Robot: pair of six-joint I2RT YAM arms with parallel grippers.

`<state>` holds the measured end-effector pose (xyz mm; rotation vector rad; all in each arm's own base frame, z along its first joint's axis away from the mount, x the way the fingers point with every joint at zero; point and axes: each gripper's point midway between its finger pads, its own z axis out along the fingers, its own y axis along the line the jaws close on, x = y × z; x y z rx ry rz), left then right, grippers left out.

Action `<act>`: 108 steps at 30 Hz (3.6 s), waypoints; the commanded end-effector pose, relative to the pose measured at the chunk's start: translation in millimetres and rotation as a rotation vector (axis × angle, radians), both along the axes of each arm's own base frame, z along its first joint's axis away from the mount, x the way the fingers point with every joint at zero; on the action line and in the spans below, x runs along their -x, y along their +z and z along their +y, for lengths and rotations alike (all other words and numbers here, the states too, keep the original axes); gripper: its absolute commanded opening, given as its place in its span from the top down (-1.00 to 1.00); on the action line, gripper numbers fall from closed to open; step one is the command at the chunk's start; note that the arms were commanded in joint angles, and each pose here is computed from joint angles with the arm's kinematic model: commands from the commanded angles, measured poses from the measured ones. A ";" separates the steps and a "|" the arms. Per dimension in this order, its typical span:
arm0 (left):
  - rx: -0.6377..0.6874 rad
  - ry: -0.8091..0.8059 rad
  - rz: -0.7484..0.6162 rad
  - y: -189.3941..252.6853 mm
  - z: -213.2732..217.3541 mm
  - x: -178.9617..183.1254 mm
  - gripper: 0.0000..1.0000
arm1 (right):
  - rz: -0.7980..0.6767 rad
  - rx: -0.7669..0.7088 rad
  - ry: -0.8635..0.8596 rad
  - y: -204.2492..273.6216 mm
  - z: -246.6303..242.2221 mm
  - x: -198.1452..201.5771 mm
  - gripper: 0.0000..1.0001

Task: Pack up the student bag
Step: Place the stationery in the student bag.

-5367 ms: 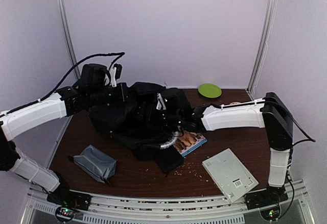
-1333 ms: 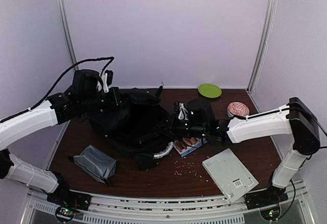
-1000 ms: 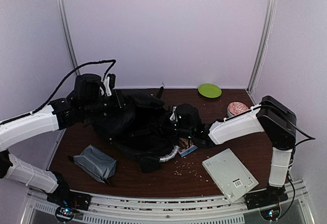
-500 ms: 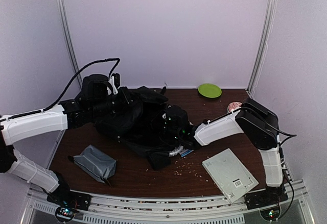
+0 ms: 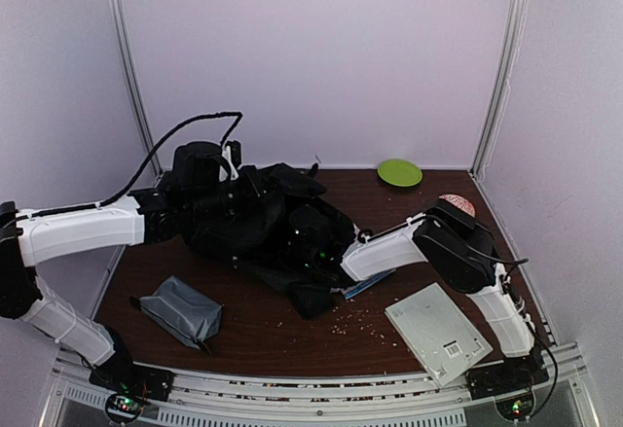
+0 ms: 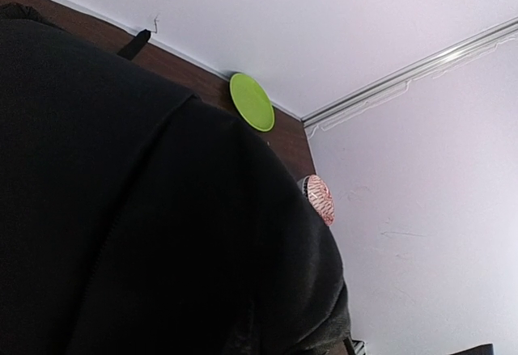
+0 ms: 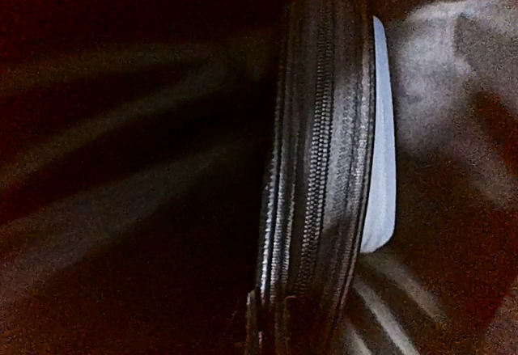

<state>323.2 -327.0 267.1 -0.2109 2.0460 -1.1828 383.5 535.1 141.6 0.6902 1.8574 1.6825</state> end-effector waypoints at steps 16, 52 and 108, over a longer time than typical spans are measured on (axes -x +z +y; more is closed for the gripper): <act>0.272 -0.173 -0.182 91.2 -39.3 28.9 1.00 | -0.093 -0.101 0.284 41.2 77.3 -6.9 0.00; 0.186 0.116 -0.217 93.5 66.9 -19.4 1.00 | -0.039 0.087 0.116 37.7 -56.4 21.6 -0.26; 0.116 0.113 -0.241 95.9 71.2 -27.1 1.00 | 0.020 0.127 0.195 51.0 14.6 0.0 0.21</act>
